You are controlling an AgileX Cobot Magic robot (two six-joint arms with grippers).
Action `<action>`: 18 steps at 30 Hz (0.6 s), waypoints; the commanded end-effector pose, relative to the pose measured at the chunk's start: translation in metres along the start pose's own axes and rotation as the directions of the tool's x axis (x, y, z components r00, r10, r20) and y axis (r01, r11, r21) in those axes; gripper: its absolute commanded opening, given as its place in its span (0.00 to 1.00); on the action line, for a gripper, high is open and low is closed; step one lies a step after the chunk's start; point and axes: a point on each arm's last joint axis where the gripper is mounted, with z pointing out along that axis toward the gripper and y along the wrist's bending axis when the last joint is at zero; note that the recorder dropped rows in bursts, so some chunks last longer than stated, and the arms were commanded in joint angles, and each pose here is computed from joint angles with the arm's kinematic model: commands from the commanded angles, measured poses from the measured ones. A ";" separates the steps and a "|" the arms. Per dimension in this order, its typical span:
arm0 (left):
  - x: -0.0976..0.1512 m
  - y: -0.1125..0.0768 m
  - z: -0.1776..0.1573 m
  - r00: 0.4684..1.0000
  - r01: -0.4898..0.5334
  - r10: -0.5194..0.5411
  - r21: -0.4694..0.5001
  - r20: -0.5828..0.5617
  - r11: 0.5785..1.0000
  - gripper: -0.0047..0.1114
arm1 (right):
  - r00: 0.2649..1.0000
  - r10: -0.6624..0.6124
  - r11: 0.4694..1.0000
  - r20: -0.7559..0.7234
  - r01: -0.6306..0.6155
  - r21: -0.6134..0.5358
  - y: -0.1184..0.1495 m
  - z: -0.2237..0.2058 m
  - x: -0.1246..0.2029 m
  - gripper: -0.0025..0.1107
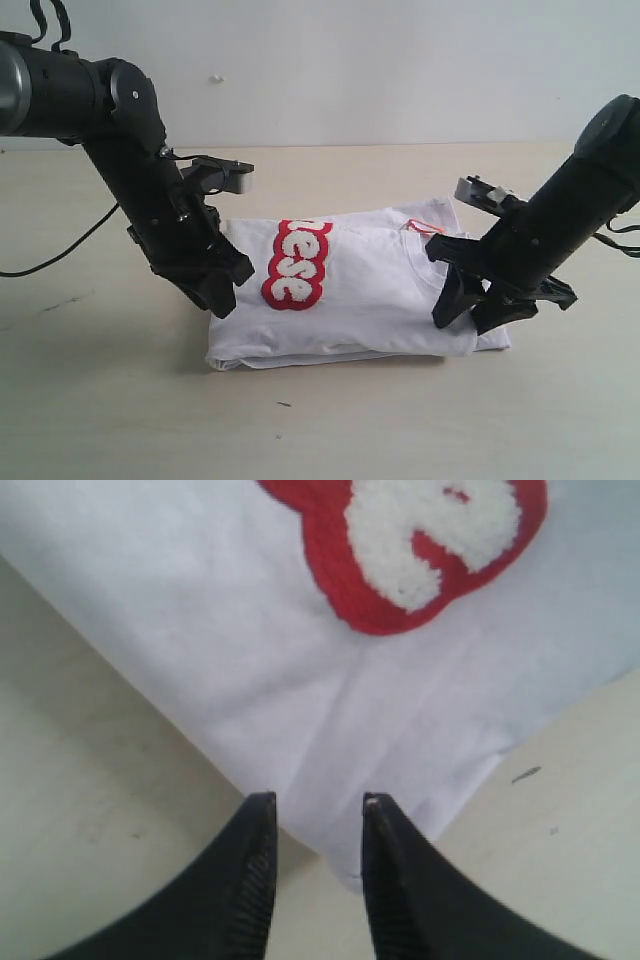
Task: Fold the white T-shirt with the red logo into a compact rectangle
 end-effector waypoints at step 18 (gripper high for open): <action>0.001 0.000 0.000 1.000 0.010 -0.010 0.011 0.000 1.000 0.30 | 0.897 -0.234 0.889 0.375 0.354 -0.291 0.047 -0.030 -0.020 0.02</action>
